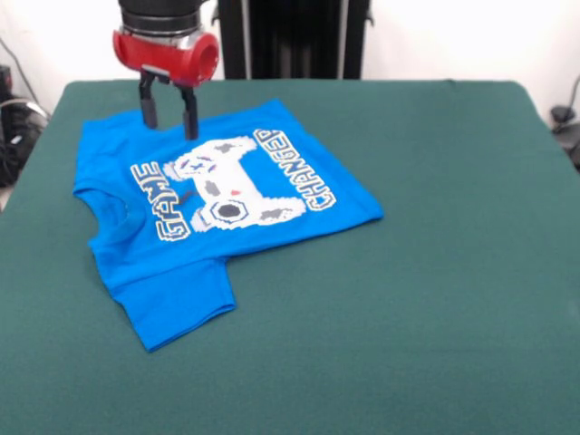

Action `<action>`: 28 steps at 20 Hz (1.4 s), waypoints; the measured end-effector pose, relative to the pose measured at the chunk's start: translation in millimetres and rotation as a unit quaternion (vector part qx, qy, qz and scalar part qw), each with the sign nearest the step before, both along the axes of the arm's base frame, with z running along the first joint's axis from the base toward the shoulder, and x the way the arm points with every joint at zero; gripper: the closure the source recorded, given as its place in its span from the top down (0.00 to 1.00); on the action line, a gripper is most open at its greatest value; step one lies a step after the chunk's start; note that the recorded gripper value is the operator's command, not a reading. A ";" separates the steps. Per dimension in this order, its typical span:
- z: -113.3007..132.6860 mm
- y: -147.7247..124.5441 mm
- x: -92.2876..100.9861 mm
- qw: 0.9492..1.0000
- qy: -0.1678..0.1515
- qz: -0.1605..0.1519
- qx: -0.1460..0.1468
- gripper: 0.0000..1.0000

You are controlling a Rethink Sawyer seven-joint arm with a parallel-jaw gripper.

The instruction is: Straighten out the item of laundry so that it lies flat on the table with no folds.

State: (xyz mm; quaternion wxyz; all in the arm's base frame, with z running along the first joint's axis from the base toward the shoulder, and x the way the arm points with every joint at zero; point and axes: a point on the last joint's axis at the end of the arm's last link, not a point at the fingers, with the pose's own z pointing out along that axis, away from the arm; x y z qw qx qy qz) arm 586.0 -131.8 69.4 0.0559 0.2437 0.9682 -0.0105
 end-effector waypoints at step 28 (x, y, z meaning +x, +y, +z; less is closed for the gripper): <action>-0.9 16.8 86.3 0.999 -0.030 0.026 -0.018 1.00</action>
